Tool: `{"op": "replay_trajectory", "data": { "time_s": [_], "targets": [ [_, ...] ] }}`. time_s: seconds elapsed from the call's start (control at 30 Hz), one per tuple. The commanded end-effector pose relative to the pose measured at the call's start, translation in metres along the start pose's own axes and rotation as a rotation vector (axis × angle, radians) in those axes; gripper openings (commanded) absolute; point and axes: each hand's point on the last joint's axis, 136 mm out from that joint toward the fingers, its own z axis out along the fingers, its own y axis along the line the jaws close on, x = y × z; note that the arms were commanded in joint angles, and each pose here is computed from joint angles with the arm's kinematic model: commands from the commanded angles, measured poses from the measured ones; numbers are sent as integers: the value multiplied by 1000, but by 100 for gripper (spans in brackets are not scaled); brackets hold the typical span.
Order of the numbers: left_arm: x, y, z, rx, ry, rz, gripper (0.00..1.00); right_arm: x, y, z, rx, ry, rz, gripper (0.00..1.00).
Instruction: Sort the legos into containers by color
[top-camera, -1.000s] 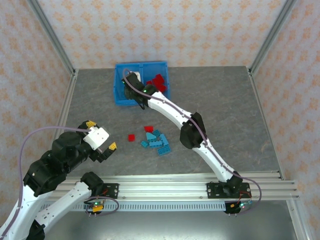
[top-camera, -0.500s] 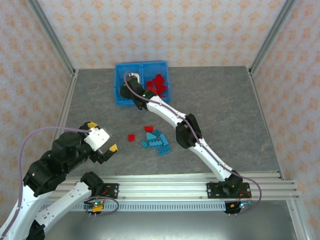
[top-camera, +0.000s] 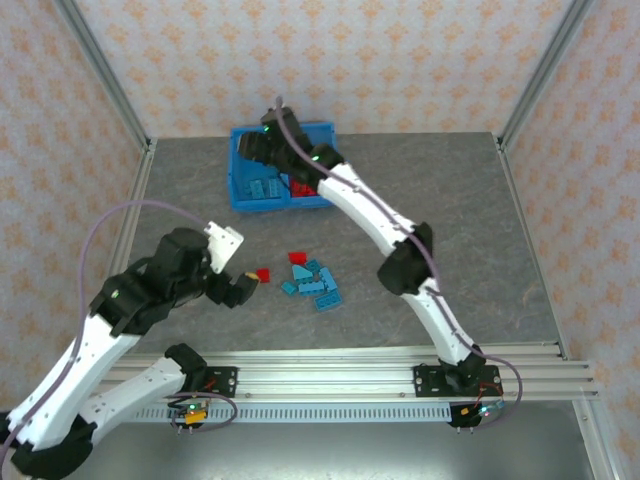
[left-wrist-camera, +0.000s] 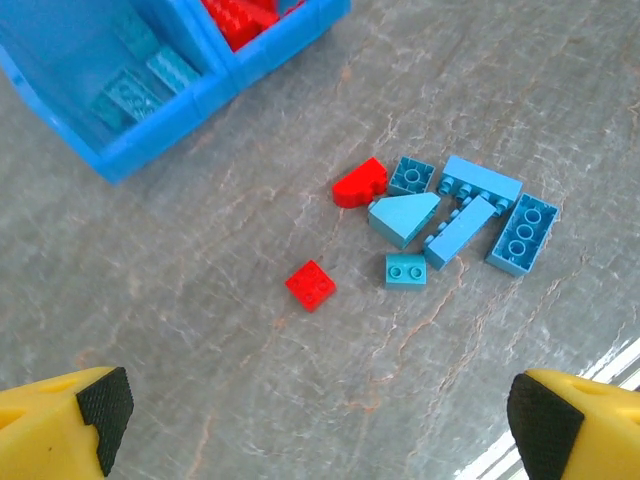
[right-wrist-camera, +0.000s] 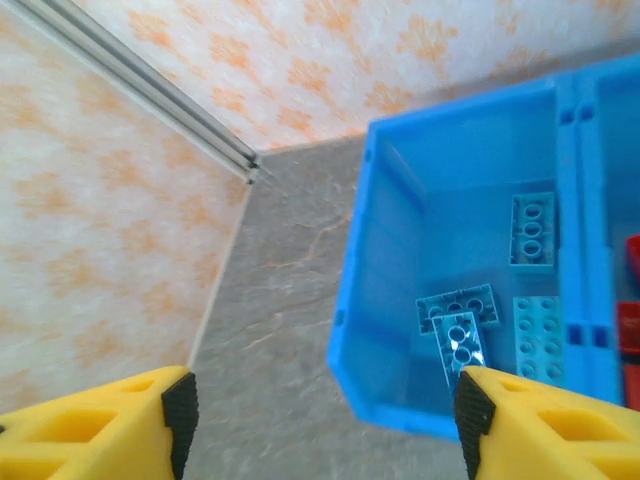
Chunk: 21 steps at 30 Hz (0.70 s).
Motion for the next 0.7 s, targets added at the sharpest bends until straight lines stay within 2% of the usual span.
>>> {"op": "replay_trajectory", "data": {
  "time_s": [0.0,0.13,0.2,0.33,0.43,0.47,0.53,0.67],
  "targets": [
    [1,4,12,-46,125,-173,100,8,-12,-76,53,111,-22,72],
    [5,2,40,-73,268,-255,100,33,-60,-145,204,141,-45,75],
    [7,-7,55,-36,338,-255,100,42,-85,-180,265,110,-14,77],
    [14,-23,89,8,468,-310,100,55,-147,-249,394,-55,150,84],
    [20,-23,115,-36,530,-372,100,63,-175,-288,393,-181,282,88],
    [23,-18,120,-82,543,-391,100,65,-179,-297,386,-211,309,88],
    [30,-3,132,-192,561,-428,92,69,-188,-313,386,-249,350,89],
    [45,8,153,-258,588,-516,86,74,-195,-327,409,-247,373,89]
  ]
}}
